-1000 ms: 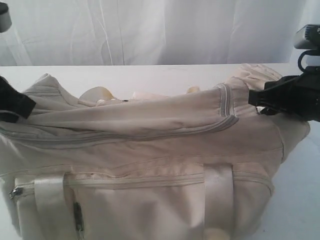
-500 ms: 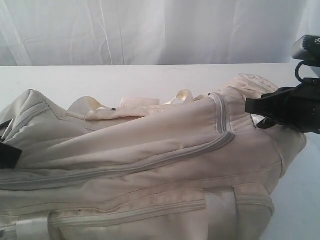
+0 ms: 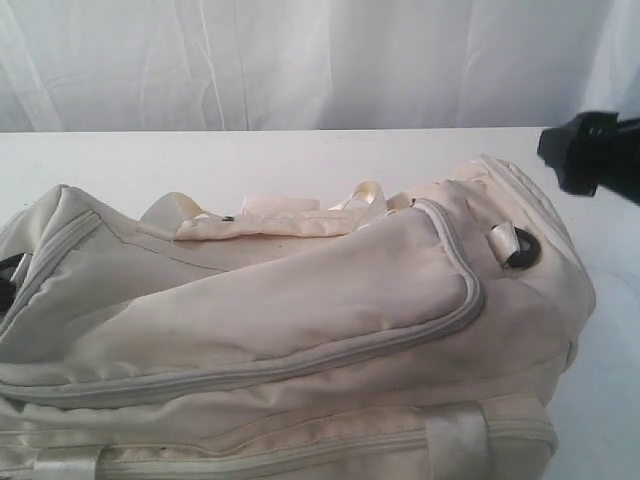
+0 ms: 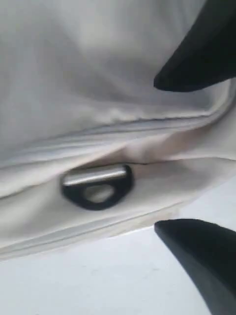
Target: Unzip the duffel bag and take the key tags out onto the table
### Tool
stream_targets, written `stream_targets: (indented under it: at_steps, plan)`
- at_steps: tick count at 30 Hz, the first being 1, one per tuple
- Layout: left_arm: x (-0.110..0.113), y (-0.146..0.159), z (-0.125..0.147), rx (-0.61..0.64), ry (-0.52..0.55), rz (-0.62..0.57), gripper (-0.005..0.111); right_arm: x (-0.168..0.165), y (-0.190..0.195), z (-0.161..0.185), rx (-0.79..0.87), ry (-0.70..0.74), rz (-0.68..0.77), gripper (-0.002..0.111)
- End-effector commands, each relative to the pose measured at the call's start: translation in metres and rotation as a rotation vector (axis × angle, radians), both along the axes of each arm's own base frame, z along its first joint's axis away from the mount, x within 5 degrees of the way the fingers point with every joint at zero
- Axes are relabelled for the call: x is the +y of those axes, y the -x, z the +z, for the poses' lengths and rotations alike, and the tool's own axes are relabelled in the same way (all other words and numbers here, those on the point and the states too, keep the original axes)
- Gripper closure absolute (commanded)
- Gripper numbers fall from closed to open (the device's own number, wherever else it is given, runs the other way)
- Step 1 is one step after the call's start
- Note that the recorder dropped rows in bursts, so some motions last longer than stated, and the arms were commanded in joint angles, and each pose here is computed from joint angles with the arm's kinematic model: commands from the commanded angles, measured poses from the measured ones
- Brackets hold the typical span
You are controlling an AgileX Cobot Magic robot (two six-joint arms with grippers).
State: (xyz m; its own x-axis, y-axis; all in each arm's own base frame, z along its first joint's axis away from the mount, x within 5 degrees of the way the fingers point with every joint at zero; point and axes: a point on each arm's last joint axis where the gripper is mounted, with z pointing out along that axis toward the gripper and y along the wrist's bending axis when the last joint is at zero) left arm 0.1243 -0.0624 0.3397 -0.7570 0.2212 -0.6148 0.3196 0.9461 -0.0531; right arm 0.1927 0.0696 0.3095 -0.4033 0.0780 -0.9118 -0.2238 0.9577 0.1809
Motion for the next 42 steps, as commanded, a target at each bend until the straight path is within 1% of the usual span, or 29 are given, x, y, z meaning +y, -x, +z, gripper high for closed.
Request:
stream_targets:
  at_steps: [1, 3, 5, 6, 8, 12, 15, 18, 20, 22, 26, 30, 34, 36, 38, 40, 41, 42]
  plan:
    - [-0.002, -0.004, 0.04, -0.244, 0.096, -0.037, 0.032, 0.008, 0.008, 0.035, -0.144, -0.085, 0.062, 0.038]
    - [-0.008, -0.014, 0.043, -0.271, 0.095, -0.056, 0.032, 0.019, 0.008, 0.043, -0.172, -0.103, 0.115, 0.039]
    - [-0.013, -0.024, 0.037, -0.256, 0.068, -0.057, 0.032, 0.028, 0.004, 0.044, -0.169, -0.079, 0.154, 0.039]
    - [-0.016, -0.033, 0.031, -0.23, 0.036, -0.058, 0.032, 0.033, 0.001, 0.041, -0.162, -0.04, 0.175, 0.039]
    - [-0.024, -0.048, 0.022, -0.203, 0.003, -0.062, 0.032, 0.041, -0.01, 0.03, -0.121, 0.035, 0.196, 0.039]
    - [-0.039, -0.076, 0.003, -0.179, -0.015, -0.066, 0.032, 0.053, -0.033, 0.01, -0.025, 0.109, 0.2, 0.039]
    - [-0.037, -0.09, -0.01, -0.131, -0.065, -0.033, 0.032, 0.06, -0.048, 0.001, 0.039, 0.142, 0.188, 0.039]
    - [-0.028, -0.098, -0.021, -0.069, -0.12, 0.011, 0.032, 0.065, -0.06, -0.005, 0.07, 0.216, 0.195, 0.039]
    - [-0.023, -0.103, -0.024, -0.059, -0.125, 0.037, 0.032, 0.066, -0.064, -0.006, 0.069, 0.281, 0.213, 0.039]
    - [-0.018, -0.106, -0.023, -0.07, -0.12, 0.058, 0.032, 0.066, -0.067, -0.007, 0.079, 0.309, 0.213, 0.039]
    - [-0.014, -0.108, -0.025, -0.05, -0.098, 0.089, 0.032, 0.064, -0.07, -0.015, 0.116, 0.386, 0.209, 0.039]
    - [-0.014, -0.108, -0.025, -0.046, -0.098, 0.087, 0.032, 0.064, -0.072, -0.023, 0.157, 0.407, 0.202, 0.039]
    - [-0.016, -0.112, -0.031, -0.02, -0.101, 0.088, 0.032, 0.065, -0.074, -0.026, 0.164, 0.41, 0.204, 0.04]
    - [-0.019, -0.114, -0.035, 0.005, -0.074, 0.092, 0.033, 0.066, -0.074, -0.026, 0.167, 0.407, 0.201, 0.043]
    - [-0.023, -0.117, -0.04, 0.035, -0.042, 0.099, 0.036, 0.066, -0.074, -0.026, 0.171, 0.397, 0.195, 0.049]
    - [-0.026, -0.12, -0.045, 0.053, -0.021, 0.103, 0.04, 0.066, -0.074, -0.026, 0.171, 0.395, 0.194, 0.058]
    - [-0.026, -0.121, -0.046, 0.055, -0.022, 0.103, 0.044, 0.066, -0.074, -0.026, 0.171, 0.395, 0.194, 0.063]
    - [-0.026, -0.122, -0.046, 0.057, -0.023, 0.103, 0.05, 0.066, -0.074, -0.026, 0.171, 0.395, 0.194, 0.07]
